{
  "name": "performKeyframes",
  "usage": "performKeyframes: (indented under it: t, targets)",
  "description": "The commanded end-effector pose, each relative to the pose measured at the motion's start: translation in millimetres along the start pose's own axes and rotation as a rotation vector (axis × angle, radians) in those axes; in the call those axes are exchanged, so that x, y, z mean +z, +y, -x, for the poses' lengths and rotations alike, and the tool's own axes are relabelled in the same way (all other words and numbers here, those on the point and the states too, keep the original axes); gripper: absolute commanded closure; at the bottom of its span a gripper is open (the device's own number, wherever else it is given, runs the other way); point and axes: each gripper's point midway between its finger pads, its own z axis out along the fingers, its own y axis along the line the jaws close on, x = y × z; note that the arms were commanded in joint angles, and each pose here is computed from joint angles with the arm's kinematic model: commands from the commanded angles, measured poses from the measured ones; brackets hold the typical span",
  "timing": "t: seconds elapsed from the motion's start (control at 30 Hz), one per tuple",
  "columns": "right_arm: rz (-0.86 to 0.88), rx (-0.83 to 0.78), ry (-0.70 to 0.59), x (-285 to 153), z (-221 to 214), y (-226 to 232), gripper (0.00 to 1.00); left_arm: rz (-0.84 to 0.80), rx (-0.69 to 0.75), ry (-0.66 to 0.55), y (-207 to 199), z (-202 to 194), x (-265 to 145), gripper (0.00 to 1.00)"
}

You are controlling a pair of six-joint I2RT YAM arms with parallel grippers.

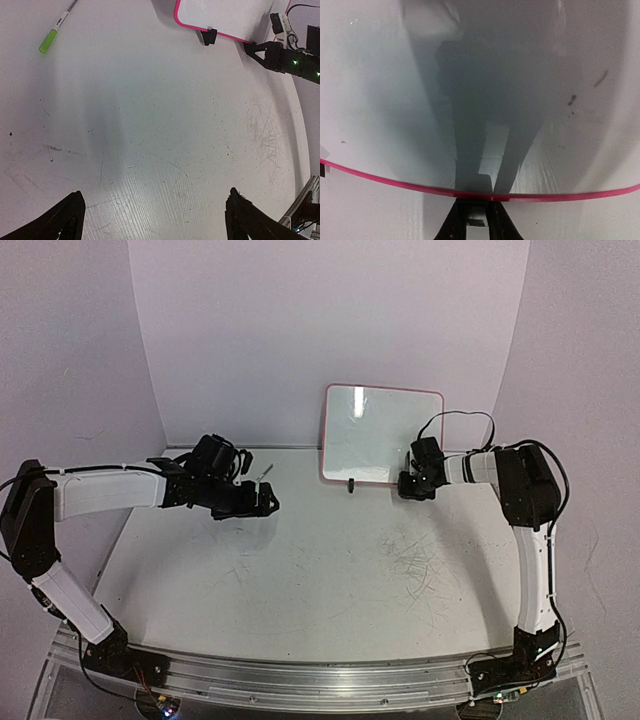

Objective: Write a sentence on the whiteboard
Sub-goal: Move the whiteboard to the center of the board.

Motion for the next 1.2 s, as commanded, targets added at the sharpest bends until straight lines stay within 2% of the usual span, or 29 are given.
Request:
performKeyframes:
  t: [0.0,0.17,0.43,0.7,1.17]
  targets:
    - [0.011,-0.017,-0.063,-1.2,8.7,8.6,0.90,-0.014,-0.004,-0.057,-10.7,17.0,-9.8,0.01]
    - [0.011,-0.047,-0.066,-7.3,-0.9,11.4,1.00,-0.009,0.000,-0.055,-12.1,17.0,-6.9,0.01]
    - [0.029,-0.074,-0.055,-25.1,-21.9,16.4,1.00,0.012,0.017,-0.063,-11.2,20.8,-2.0,0.01]
    - [0.058,-0.094,-0.060,-60.7,-48.5,22.7,1.00,0.070,0.056,-0.107,-5.2,34.5,-0.3,0.01]
    - [0.126,-0.087,0.047,-133.1,-183.5,42.5,1.00,0.206,0.072,-0.163,16.7,47.2,5.7,0.01]
